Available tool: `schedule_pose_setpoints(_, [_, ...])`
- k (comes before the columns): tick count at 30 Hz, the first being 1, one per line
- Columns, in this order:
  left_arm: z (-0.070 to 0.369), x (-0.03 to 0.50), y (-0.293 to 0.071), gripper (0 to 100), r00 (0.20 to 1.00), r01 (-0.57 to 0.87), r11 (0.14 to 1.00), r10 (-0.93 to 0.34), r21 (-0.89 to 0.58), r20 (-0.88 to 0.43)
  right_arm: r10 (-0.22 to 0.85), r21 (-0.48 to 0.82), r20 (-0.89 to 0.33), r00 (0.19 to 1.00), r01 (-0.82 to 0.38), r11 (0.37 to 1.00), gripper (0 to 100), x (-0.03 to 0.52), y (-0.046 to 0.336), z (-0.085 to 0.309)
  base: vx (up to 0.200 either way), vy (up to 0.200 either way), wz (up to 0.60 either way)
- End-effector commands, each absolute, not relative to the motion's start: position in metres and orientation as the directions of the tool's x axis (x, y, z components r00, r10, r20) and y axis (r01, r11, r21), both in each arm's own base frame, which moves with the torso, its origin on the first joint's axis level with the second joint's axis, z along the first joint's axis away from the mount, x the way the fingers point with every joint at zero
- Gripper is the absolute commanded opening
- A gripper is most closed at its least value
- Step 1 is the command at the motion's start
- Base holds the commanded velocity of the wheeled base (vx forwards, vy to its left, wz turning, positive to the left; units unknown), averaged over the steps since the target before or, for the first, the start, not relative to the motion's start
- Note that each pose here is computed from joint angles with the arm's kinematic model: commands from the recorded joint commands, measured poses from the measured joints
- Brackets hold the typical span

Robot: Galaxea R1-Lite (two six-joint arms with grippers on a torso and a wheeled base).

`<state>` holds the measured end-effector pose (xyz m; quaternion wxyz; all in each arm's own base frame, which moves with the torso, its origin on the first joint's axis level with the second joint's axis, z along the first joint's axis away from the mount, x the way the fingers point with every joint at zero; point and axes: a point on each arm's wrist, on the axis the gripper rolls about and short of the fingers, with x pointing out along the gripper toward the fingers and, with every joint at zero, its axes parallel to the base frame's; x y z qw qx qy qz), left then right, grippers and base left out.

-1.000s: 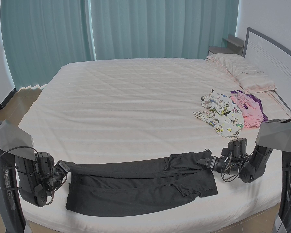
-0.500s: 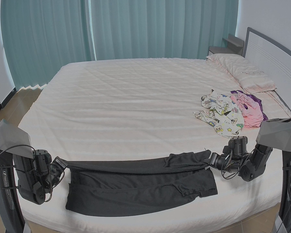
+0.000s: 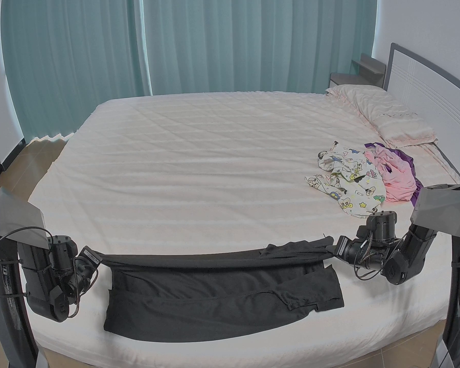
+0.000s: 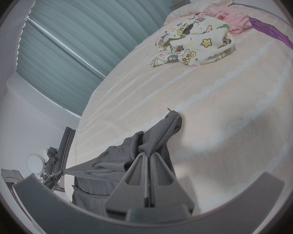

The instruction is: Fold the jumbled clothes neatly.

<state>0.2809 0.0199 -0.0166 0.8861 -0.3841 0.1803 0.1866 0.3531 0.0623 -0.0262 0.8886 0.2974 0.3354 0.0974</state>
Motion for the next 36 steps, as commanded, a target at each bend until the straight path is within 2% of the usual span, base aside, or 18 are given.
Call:
schedule_pose_setpoints(1, [-0.019,0.28,0.021,0,0.865,-0.47,0.634,0.194,-0.614,-0.463,0.372,0.584,-0.548,0.75,0.025,0.811,0,0.346,0.06,-0.024,0.0,0.0,0.0])
schedule_pose_setpoints(7, [-0.034,0.272,0.023,0,0.833,-0.494,0.637,0.153,-0.591,-0.532,0.369,0.537,-0.58,0.726,0.0,0.844,0,0.337,0.059,-0.03,0.0,0.0,0.0])
schedule_pose_setpoints(14, [-0.046,0.256,0.02,0,0.786,-0.498,0.689,0.102,-0.526,-0.61,0.364,0.494,-0.611,0.703,-0.022,0.869,0,0.331,0.058,-0.036,0.0,0.0,0.0])
schedule_pose_setpoints(15, [-0.049,0.252,0.02,0,0.77,-0.502,0.705,0.1,-0.502,-0.63,0.363,0.477,-0.619,0.696,-0.034,0.878,100,0.328,0.058,-0.038,0.0,0.0,0.0])
schedule_pose_setpoints(16, [-0.05,0.25,0.02,0,0.763,-0.503,0.711,0.099,-0.491,-0.639,0.362,0.469,-0.623,0.693,-0.039,0.882,100,0.327,0.057,-0.038,0.0,0.0,0.0])
schedule_pose_setpoints(17, [-0.051,0.247,0.02,100,0.753,-0.504,0.721,0.098,-0.475,-0.65,0.362,0.459,-0.624,0.692,-0.049,0.887,100,0.326,0.057,-0.038,0.0,0.0,0.0])
schedule_pose_setpoints(22, [-0.049,0.241,0.019,100,0.744,-0.509,0.723,0.098,-0.467,-0.661,0.358,0.454,-0.617,0.701,-0.054,0.889,100,0.325,0.055,-0.033,0.0,0.0,0.0])
schedule_pose_setpoints(28, [-0.02,0.242,0.022,100,0.812,-0.462,0.72,0.108,-0.518,-0.574,0.351,0.46,-0.569,0.744,-0.066,0.886,100,0.329,0.05,-0.015,0.0,0.0,0.0])
schedule_pose_setpoints(36, [0.007,0.26,0.022,100,0.896,-0.33,0.729,0.042,-0.6,-0.442,0.354,0.463,-0.572,0.74,-0.065,0.884,100,0.33,0.051,-0.018,0.0,0.0,0.0])
